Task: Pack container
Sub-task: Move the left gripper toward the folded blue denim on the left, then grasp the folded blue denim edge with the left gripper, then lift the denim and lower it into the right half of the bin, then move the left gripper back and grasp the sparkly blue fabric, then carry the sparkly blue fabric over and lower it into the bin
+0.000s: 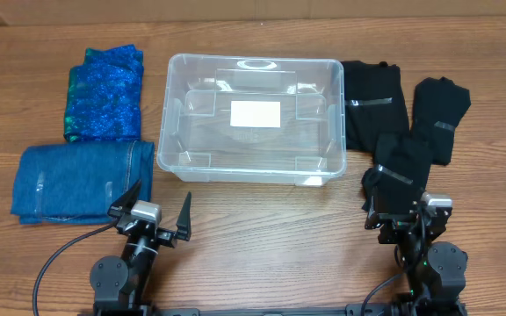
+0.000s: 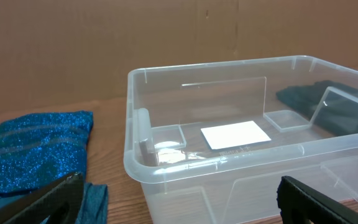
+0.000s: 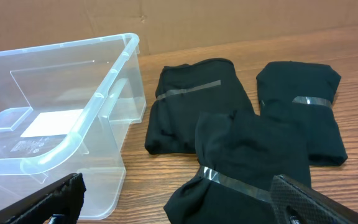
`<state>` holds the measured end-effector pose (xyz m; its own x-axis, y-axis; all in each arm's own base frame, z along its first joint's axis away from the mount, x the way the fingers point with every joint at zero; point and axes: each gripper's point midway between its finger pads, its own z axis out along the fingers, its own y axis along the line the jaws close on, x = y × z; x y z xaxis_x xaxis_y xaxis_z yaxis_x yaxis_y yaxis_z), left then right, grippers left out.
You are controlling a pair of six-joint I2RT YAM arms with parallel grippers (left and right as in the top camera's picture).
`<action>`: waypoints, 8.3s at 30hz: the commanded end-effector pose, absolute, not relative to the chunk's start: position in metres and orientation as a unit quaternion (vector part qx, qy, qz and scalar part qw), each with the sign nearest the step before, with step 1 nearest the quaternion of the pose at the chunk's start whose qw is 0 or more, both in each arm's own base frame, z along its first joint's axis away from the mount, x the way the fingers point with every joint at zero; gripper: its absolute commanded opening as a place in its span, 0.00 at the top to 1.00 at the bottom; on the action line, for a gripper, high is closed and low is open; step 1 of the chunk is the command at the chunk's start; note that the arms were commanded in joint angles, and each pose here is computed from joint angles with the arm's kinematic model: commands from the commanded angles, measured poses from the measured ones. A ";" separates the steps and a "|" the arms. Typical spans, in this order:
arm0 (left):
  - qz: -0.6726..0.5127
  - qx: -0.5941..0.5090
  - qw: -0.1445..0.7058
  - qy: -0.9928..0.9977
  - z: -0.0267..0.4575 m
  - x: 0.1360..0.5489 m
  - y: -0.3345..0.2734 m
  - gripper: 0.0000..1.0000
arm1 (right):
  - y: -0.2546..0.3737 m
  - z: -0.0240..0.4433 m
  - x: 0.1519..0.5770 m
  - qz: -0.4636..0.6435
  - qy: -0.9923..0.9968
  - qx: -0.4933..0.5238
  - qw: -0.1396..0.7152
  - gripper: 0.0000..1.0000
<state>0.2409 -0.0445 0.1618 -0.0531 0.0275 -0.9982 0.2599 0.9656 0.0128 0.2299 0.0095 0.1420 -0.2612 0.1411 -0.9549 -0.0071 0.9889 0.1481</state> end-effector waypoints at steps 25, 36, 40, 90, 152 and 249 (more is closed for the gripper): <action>-0.149 0.036 0.670 0.726 0.161 0.241 -0.046 0.00 | 0.009 0.143 0.230 0.064 0.789 0.045 0.610 0.00; -0.110 -0.131 0.600 0.782 0.230 0.223 -0.003 0.00 | 0.009 0.143 0.230 0.064 0.789 0.045 0.610 0.00; -0.023 -0.104 0.557 0.823 0.287 0.230 0.013 0.00 | 0.009 0.143 0.230 0.064 0.789 0.045 0.610 0.00; -0.246 -0.418 0.117 0.866 0.022 0.301 0.260 0.00 | 0.009 0.143 0.230 0.064 0.789 0.045 0.610 0.00; -0.211 -0.388 0.205 0.874 0.253 0.442 -0.199 0.96 | 0.009 0.143 0.230 0.064 0.789 0.045 0.610 0.00; -0.144 -0.140 0.252 0.947 0.292 0.400 -0.187 0.96 | 0.009 0.143 0.230 0.064 0.789 0.045 0.610 0.00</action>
